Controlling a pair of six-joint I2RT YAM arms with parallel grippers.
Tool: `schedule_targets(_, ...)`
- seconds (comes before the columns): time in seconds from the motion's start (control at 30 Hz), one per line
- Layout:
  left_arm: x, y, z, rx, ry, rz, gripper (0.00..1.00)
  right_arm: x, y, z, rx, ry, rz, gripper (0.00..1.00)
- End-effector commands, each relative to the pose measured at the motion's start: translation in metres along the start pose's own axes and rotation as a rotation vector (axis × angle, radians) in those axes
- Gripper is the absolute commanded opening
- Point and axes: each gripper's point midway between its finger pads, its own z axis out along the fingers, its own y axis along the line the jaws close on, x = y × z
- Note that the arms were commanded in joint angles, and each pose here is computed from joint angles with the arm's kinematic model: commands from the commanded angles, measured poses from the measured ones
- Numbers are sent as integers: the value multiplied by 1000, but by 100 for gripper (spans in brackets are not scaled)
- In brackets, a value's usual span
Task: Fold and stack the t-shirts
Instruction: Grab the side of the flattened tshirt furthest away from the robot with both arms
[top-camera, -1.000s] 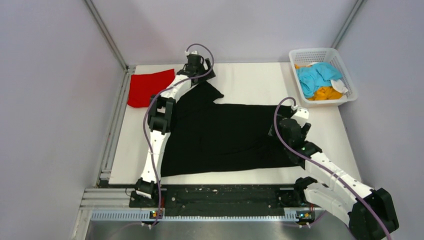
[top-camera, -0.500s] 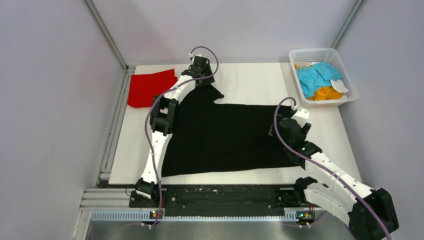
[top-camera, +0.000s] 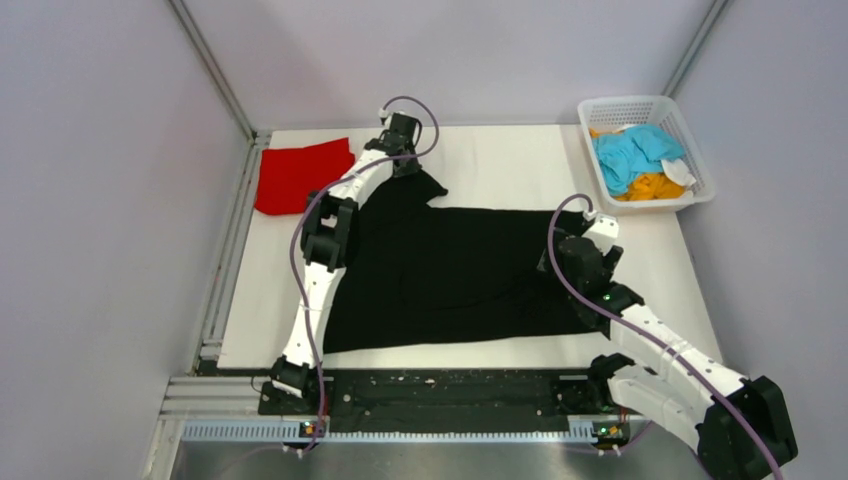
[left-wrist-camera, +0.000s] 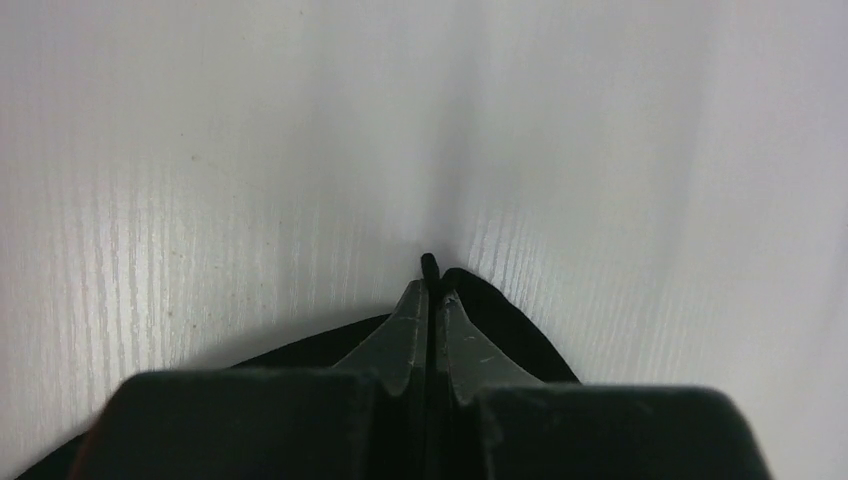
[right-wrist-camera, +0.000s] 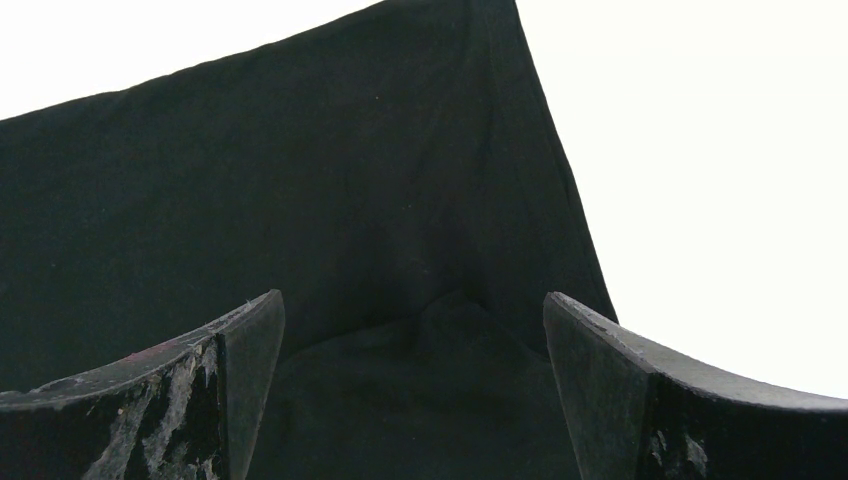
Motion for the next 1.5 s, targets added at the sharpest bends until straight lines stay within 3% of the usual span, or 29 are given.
schedule_targets(0.0, 23, 17, -6, -60, 95, 62, 0, -10, 1, 0, 11, -38, 8, 99)
schedule_targets(0.27, -27, 11, -56, 3, -47, 58, 0, -19, -2, -6, 36, -30, 2, 99)
schedule_targets(0.5, -33, 6, -102, 101, -106, 34, 0, -43, -10, -2, 159, -43, -11, 99)
schedule_targets(0.6, -29, 9, -111, 106, -99, 38, 0, -46, -13, 17, 215, 54, 42, 98)
schedule_targets(0.67, -29, 12, -117, 99, -103, 43, 0, -52, -14, 33, 237, 116, 81, 92)
schedule_targets(0.83, -28, 19, -130, 81, -107, 47, 0, -77, -9, 79, 357, 133, 66, 90)
schedule_targets(0.93, -26, 21, -138, 79, -97, 50, 0, -82, -2, 118, 391, 169, 42, 82)
schedule_targets(1.13, -24, 26, -158, 80, -91, 54, 0, -60, 10, 184, 450, 296, -14, 69)
schedule_targets(1.27, -19, 29, -166, 85, -94, 44, 0, -42, 8, 203, 483, 343, -33, 67)
schedule_targets(1.47, -11, 35, -176, 78, -87, 43, 0, -17, -12, 193, 548, 398, -67, 57)
